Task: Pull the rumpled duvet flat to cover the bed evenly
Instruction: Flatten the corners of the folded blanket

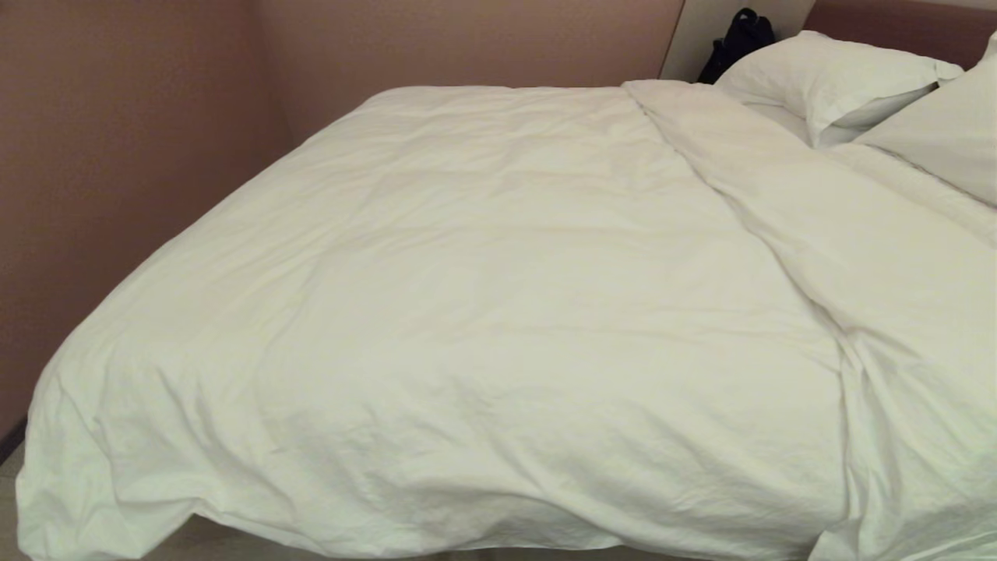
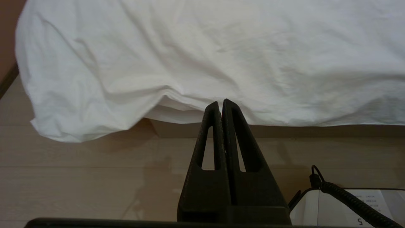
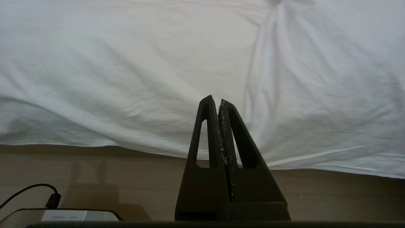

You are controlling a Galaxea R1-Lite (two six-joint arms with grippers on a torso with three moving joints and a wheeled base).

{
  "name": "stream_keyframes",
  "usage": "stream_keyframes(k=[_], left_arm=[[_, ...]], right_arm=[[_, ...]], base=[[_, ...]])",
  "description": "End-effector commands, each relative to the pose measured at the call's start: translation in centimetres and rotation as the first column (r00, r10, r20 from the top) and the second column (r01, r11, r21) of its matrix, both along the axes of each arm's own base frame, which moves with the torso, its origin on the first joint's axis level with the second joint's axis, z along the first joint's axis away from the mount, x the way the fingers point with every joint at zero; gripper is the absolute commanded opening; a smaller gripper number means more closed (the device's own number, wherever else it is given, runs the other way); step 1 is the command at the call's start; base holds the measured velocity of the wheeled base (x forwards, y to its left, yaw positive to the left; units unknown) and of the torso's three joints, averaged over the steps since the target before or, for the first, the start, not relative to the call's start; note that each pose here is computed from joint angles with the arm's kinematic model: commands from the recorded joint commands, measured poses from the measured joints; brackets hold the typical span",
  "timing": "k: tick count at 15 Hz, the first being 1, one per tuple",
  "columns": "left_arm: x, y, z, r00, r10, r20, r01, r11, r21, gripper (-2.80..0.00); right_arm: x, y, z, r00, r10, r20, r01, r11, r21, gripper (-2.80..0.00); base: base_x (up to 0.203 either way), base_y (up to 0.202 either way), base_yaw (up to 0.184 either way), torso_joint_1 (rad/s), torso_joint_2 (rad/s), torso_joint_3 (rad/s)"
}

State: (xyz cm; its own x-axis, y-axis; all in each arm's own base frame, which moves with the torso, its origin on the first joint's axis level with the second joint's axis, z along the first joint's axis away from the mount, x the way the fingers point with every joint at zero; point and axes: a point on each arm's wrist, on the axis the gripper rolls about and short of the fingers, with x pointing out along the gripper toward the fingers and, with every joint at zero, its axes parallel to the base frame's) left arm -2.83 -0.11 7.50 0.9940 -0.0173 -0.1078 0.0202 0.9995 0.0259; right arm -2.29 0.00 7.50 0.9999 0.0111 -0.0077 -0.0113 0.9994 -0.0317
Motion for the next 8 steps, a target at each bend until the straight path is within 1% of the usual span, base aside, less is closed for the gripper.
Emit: stream_keyframes(k=[1, 8], left_arm=[[-0.01, 0.00, -0.01, 1.000, 0.000, -0.001, 0.000, 1.000, 0.000, -2.80], [-0.01, 0.00, -0.01, 1.000, 0.000, -0.001, 0.000, 1.000, 0.001, -2.80]], right_arm=[[0.00, 0.00, -0.01, 1.000, 0.001, 0.000, -0.001, 1.000, -0.001, -2.80], [0.00, 0.00, -0.01, 1.000, 0.001, 0.000, -0.001, 1.000, -0.001, -2.80]], base=[[0.000, 0.195, 0.001, -0.001, 0.01, 0.003], [0.000, 0.196, 0.000, 0.001, 0.00, 0.004]])
